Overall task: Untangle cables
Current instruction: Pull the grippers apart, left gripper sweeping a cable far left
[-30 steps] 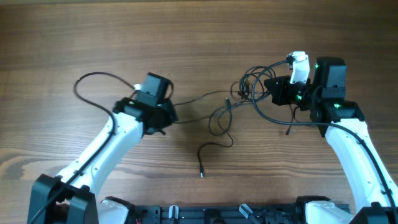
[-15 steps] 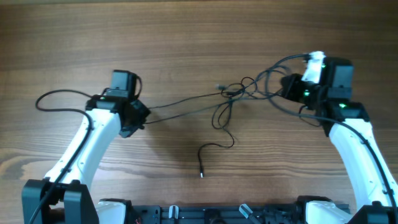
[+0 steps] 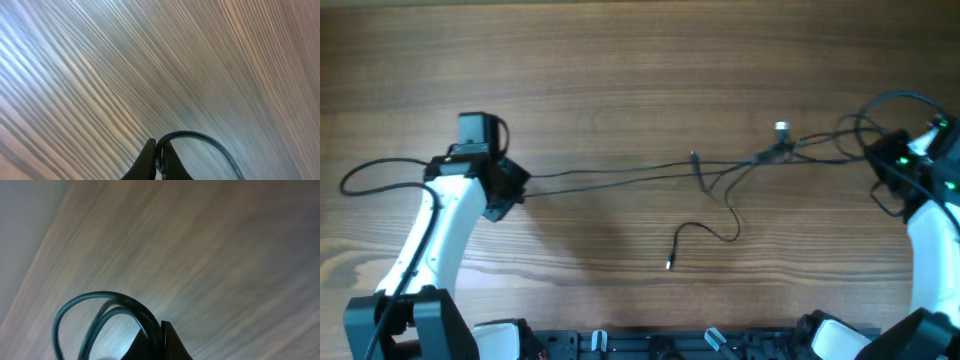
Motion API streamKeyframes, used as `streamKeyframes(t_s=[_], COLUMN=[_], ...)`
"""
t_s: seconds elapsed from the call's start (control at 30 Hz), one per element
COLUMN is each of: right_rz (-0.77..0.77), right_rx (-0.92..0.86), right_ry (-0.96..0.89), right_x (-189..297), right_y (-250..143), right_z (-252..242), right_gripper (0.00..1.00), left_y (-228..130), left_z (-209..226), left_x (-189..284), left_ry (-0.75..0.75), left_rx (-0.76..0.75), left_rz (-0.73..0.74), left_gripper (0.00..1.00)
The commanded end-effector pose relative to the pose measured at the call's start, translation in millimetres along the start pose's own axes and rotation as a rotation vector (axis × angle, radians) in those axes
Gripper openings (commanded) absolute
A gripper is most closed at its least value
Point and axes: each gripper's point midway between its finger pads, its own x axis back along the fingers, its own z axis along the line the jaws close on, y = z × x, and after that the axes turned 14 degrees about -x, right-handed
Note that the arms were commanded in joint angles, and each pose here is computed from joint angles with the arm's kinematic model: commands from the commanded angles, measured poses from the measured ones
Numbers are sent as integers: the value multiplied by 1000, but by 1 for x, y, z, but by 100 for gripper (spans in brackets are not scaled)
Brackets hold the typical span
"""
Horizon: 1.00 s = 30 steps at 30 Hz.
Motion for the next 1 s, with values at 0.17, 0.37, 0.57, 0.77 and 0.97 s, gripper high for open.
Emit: streamKeyframes(t_s=[0.17, 0.37, 0.57, 0.77, 0.97], right_rz=[-21, 71, 113, 160, 65], right_rx=[-87, -43, 37, 161, 160], right_ry=[-132, -91, -52, -12, -178], right_x=[-21, -30, -31, -34, -35], right_y=[14, -1, -10, -29, -15], right_z=[-40, -36, -27, -12, -37], right_gripper=[4, 4, 4, 4, 4], left_y=[65, 120, 204, 272, 303], left_z=[91, 96, 80, 68, 79], left_x=[7, 45, 131, 254, 368], left_ry=[121, -51, -141, -128, -104], left_rx=[30, 66, -1, -136, -140], left_rz=[-116, -229, -534, -917, -1251], left_gripper=[4, 4, 4, 4, 4])
